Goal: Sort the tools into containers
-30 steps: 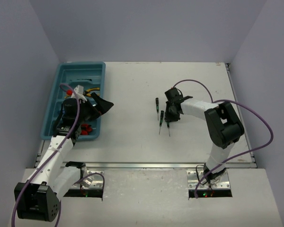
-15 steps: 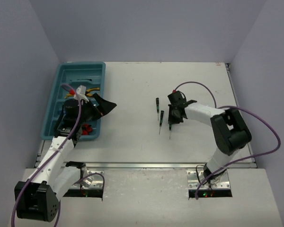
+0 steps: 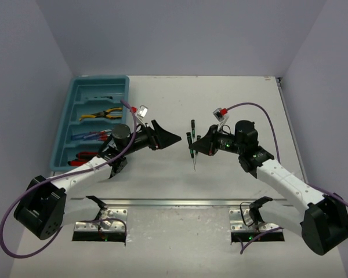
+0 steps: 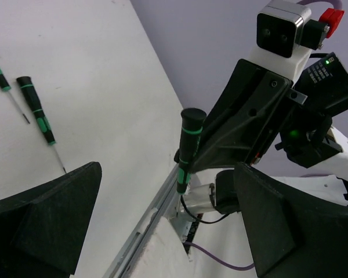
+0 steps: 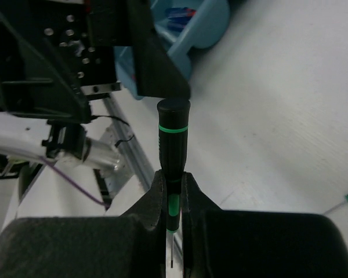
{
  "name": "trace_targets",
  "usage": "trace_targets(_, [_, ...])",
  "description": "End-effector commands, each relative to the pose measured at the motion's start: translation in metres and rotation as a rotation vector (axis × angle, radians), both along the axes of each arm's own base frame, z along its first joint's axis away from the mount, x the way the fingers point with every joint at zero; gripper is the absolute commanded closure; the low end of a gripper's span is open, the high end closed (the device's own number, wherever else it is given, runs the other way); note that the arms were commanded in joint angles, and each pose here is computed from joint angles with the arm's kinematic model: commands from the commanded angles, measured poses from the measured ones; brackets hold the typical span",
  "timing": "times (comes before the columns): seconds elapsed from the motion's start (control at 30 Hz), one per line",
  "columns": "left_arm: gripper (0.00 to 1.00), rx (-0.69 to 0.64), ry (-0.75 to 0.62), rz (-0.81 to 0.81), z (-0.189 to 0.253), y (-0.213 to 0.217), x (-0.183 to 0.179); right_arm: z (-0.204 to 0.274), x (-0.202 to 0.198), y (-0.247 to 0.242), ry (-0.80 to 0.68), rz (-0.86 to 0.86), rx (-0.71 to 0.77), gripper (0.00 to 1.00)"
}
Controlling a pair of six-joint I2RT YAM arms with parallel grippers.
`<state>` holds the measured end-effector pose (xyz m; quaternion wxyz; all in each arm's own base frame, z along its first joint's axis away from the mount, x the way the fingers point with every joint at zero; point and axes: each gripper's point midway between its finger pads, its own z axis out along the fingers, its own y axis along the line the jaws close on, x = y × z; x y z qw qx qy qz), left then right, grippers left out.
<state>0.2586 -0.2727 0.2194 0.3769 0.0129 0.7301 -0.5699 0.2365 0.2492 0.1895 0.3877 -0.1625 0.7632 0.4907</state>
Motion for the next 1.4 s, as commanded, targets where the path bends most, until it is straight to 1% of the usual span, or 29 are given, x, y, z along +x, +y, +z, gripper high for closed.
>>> trace_targets(0.0, [0.11, -0.178, -0.177, -0.045, 0.067, -0.020, -0.004, 0.050, -0.026, 0.015, -0.123, 0.175, 0.151, 1.00])
trace_targets(0.07, [0.13, -0.176, -0.182, -0.074, 0.068, -0.029, -0.006, 0.054, -0.029, 0.016, -0.124, 0.190, 0.164, 1.00])
trace_targets(0.1, [0.16, -0.176, -0.184, -0.091, 0.069, -0.034, -0.009, 0.056, -0.029, 0.017, -0.128, 0.194, 0.169, 1.00])
trace_targets(0.17, [0.28, -0.173, -0.177, -0.104, 0.067, -0.040, -0.009, 0.060, -0.029, 0.017, -0.136, 0.196, 0.181, 1.00])
trace_targets(0.23, [0.45, -0.173, -0.169, -0.113, 0.065, -0.044, -0.011, 0.064, -0.030, 0.018, -0.141, 0.203, 0.189, 1.00])
trace_targets(0.3, [0.53, -0.174, -0.165, -0.121, 0.064, -0.046, -0.012, 0.065, -0.029, 0.018, -0.141, 0.201, 0.191, 1.00])
trace_targets(0.4, [0.60, -0.179, -0.177, -0.136, 0.068, -0.050, -0.016, 0.066, -0.027, 0.020, -0.136, 0.199, 0.193, 1.00])
trace_targets(0.47, [0.71, -0.180, -0.190, -0.148, 0.071, -0.053, -0.018, 0.066, -0.024, 0.021, -0.126, 0.194, 0.193, 1.00])
trace_targets(0.57, [0.93, -0.182, -0.213, -0.165, 0.077, -0.057, -0.023, 0.064, -0.019, 0.023, -0.104, 0.174, 0.191, 1.00])
trace_targets(0.6, [0.98, -0.182, -0.216, -0.164, 0.078, -0.057, -0.023, 0.063, -0.017, 0.023, -0.099, 0.169, 0.189, 1.00])
trace_targets(0.67, [1.00, -0.162, -0.203, -0.144, 0.074, -0.057, -0.019, 0.062, -0.014, 0.023, -0.091, 0.160, 0.181, 1.00])
trace_targets(0.7, [1.00, -0.150, -0.207, -0.128, 0.074, -0.057, -0.015, 0.062, -0.014, 0.023, -0.094, 0.157, 0.177, 0.97])
trace_targets(0.73, [1.00, -0.134, -0.205, -0.112, 0.073, -0.057, -0.010, 0.062, -0.013, 0.022, -0.098, 0.152, 0.172, 0.89])
trace_targets(0.77, [1.00, -0.105, -0.176, -0.087, 0.066, -0.056, -0.005, 0.061, -0.010, 0.020, -0.100, 0.127, 0.162, 0.60])
trace_targets(0.83, [1.00, -0.014, -0.100, 0.035, 0.049, -0.044, 0.021, 0.057, 0.001, 0.012, -0.098, 0.036, 0.110, 0.18])
trace_targets(0.87, [1.00, 0.034, -0.062, 0.101, 0.040, -0.036, 0.034, 0.054, 0.007, 0.007, -0.096, -0.012, 0.080, 0.01])
trace_targets(0.9, [1.00, 0.078, -0.022, 0.202, 0.034, -0.021, 0.053, 0.047, 0.014, 0.000, -0.078, -0.075, 0.036, 0.01])
trace_targets(0.93, [1.00, 0.109, 0.000, 0.338, 0.036, -0.001, 0.077, 0.031, 0.017, -0.012, -0.018, -0.143, -0.035, 0.01])
trace_targets(0.97, [1.00, 0.137, 0.048, 0.431, 0.028, 0.021, 0.093, 0.024, 0.025, -0.024, -0.009, -0.227, -0.092, 0.01])
trace_targets(1.0, [1.00, 0.173, 0.108, 0.575, 0.016, 0.062, 0.117, 0.015, 0.036, -0.045, 0.020, -0.363, -0.170, 0.01])
trace_targets(1.03, [1.00, 0.173, 0.144, 0.655, 0.011, 0.088, 0.130, 0.011, 0.041, -0.058, 0.029, -0.435, -0.207, 0.01])
trace_targets(1.1, [1.00, 0.141, 0.241, 0.876, -0.001, 0.159, 0.162, 0.006, 0.045, -0.078, 0.030, -0.535, -0.245, 0.01])
trace_targets(1.2, [1.00, 0.053, 0.316, 1.213, 0.000, 0.276, 0.195, 0.005, 0.039, -0.087, 0.007, -0.562, -0.252, 0.01])
trace_targets(1.23, [1.00, 0.021, 0.324, 1.307, 0.005, 0.307, 0.204, 0.008, 0.038, -0.089, -0.007, -0.563, -0.253, 0.01])
trace_targets(1.27, [1.00, -0.005, 0.360, 1.393, -0.003, 0.337, 0.213, 0.008, 0.037, -0.091, -0.015, -0.565, -0.265, 0.01])
trace_targets(1.3, [1.00, -0.032, 0.338, 1.457, 0.010, 0.357, 0.224, 0.007, 0.037, -0.094, -0.017, -0.569, -0.273, 0.01])
trace_targets(1.37, [1.00, -0.021, 0.349, 1.567, 0.011, 0.392, 0.246, 0.006, 0.035, -0.095, -0.022, -0.564, -0.282, 0.01])
